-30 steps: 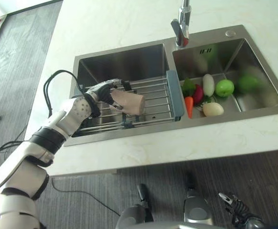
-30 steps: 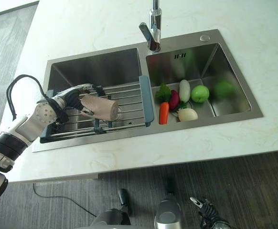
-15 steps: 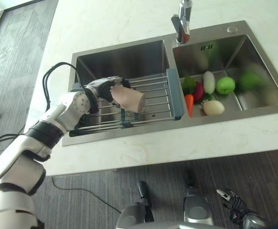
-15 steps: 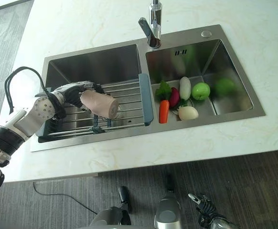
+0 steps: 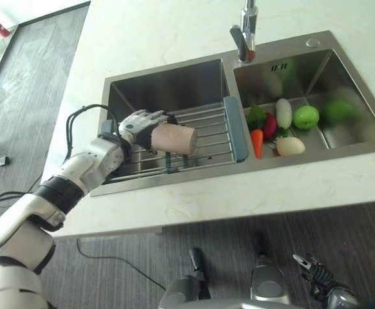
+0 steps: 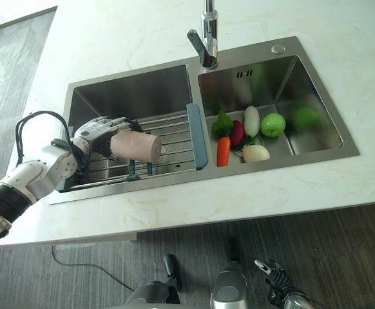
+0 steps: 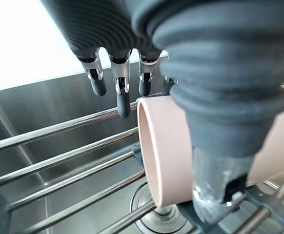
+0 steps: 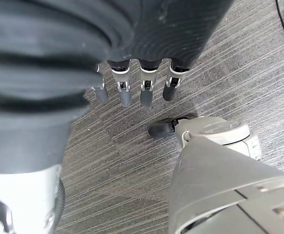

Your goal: Place the dishes in the dishwasher.

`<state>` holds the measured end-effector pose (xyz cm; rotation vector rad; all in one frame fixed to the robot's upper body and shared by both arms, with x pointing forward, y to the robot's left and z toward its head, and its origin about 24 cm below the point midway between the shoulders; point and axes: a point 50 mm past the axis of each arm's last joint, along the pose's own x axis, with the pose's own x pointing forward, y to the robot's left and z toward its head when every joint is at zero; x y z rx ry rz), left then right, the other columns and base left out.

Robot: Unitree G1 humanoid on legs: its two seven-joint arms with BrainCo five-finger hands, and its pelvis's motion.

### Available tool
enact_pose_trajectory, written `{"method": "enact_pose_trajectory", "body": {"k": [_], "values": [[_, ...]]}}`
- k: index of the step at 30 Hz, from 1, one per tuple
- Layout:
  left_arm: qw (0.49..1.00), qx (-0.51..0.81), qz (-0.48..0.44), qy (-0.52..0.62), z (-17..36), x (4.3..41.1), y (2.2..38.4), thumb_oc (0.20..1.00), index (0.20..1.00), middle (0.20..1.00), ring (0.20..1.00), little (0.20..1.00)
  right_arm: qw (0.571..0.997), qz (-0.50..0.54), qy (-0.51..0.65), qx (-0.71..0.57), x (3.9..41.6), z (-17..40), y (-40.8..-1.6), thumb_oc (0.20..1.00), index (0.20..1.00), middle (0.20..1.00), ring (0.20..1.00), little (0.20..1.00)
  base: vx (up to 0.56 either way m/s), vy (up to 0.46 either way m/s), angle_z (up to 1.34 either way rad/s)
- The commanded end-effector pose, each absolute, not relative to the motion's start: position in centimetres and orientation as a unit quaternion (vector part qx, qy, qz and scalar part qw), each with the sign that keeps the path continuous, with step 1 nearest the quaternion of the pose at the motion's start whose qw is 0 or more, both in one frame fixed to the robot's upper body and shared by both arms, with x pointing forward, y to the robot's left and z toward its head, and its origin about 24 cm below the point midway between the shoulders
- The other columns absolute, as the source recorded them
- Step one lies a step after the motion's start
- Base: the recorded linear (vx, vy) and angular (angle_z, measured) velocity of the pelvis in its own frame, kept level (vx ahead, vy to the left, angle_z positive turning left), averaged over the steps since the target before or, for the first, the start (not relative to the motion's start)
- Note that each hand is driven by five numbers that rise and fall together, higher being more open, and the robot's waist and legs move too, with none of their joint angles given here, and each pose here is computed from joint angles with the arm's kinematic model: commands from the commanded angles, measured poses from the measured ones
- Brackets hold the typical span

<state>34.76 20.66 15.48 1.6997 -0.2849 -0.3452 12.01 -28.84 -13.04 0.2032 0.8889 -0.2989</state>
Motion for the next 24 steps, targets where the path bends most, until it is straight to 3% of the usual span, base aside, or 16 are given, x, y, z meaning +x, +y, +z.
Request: {"method": "enact_pose_trajectory", "body": {"k": [1,24], "values": [[0.608,0.762,-0.13,-0.178,16.8,34.5,20.4,1.0,1.0,1.0,1.0,1.0,0.891,-0.166,0.407,0.113,12.3,-12.9,-28.8,1.0,1.0,1.0,1.0,1.0,0.0,0.0,0.0],[0.595,0.78,-0.142,-0.132,13.8,34.8,20.3,1.0,1.0,1.0,1.0,1.0,0.897,-0.171,0.392,0.113,13.4,-12.5,-29.0,1.0,1.0,1.0,1.0,1.0,0.0,0.001,0.0]]}}
